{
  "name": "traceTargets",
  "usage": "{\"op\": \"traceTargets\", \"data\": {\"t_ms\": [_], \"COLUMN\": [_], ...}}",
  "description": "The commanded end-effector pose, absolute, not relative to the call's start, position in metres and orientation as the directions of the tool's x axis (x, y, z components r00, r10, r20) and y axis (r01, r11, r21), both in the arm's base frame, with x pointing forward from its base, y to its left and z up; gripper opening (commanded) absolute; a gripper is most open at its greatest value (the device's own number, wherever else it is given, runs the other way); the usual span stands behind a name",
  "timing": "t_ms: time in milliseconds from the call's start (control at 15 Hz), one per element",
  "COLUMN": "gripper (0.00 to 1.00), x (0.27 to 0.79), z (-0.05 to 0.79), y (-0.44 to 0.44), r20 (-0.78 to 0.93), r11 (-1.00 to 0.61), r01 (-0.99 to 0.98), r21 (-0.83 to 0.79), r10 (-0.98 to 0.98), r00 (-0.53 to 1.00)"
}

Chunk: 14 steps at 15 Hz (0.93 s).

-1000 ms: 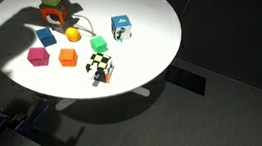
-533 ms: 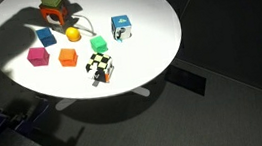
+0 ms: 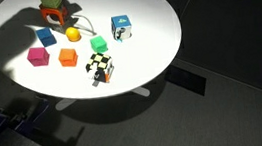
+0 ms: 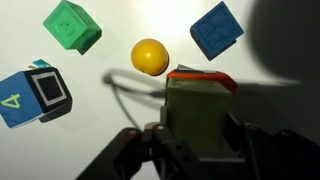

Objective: Put the yellow block on top of the square plush toy on the left

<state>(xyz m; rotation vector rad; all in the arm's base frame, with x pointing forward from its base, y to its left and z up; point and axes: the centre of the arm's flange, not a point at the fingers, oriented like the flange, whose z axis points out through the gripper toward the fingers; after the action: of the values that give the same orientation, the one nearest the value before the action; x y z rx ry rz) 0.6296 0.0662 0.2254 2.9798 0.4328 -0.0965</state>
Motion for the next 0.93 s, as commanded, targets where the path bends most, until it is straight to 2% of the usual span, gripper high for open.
{"op": "traceTargets", "data": {"t_ms": [0, 133, 200, 867], "gripper": [0.84, 0.99, 1.0, 1.0], "x": [0.627, 0.627, 0.627, 0.625], "z": [0.227, 0.227, 0.227, 0.25], "y": [0.063, 0.062, 0.062, 0.045], "r20": [-0.068, -0.067, -0.067, -0.045], "r11": [-0.946, -0.946, -0.946, -0.963], "r01": [0.306, 0.306, 0.305, 0.247], "r21": [0.109, 0.108, 0.108, 0.106], "r10": [0.3, 0.3, 0.299, 0.244], "r00": [0.951, 0.952, 0.952, 0.969]}}
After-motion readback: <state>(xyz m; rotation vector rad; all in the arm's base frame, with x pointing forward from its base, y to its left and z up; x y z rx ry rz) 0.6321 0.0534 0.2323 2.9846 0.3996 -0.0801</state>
